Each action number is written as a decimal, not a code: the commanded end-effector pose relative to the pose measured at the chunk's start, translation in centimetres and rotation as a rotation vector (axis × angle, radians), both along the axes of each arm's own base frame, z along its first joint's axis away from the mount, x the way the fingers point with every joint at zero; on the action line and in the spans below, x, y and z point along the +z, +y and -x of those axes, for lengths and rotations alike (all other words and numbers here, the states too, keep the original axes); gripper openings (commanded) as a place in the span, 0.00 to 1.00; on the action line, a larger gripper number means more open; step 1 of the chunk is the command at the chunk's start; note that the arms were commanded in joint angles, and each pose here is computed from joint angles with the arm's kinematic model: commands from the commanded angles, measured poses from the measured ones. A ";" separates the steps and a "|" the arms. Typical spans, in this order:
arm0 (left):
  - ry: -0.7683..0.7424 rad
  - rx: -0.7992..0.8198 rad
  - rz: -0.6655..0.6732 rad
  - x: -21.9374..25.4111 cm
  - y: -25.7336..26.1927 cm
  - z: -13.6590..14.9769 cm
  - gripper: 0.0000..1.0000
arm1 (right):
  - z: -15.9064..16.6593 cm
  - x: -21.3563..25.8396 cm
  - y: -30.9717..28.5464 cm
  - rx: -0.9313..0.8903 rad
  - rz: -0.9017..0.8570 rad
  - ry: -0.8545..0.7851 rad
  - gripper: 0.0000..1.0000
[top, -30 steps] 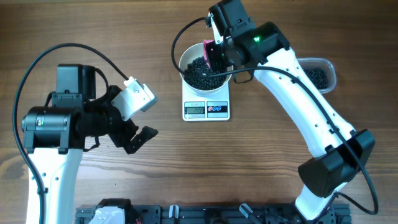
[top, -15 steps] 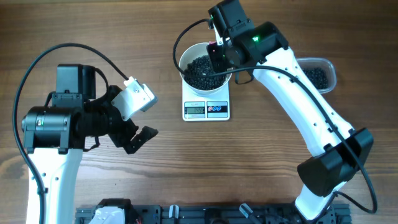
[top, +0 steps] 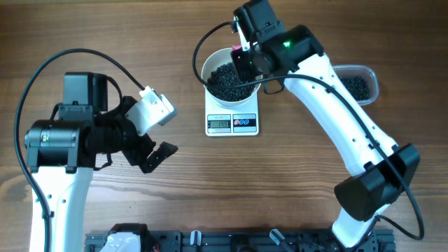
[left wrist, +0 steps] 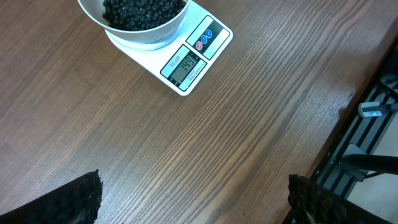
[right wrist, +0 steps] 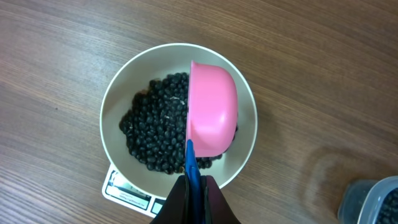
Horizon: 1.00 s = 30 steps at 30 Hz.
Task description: Scoop item into bowl and weigh 150g on scale
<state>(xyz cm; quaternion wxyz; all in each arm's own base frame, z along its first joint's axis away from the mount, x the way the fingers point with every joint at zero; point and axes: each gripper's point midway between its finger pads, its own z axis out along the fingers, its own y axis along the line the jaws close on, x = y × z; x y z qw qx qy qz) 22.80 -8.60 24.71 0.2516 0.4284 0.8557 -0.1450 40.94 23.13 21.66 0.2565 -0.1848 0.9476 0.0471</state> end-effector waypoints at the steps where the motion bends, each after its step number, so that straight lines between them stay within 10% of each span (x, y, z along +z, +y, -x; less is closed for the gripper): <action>1: -0.034 -0.008 0.004 0.8 0.1 -0.1 1.00 | -0.2 -0.4 1.2 0.014 -0.039 0.008 0.04; 30: -0.034 -0.008 0.004 0.8 0.1 -0.1 1.00 | -0.1 0.1 2.8 -0.110 -0.221 0.070 0.04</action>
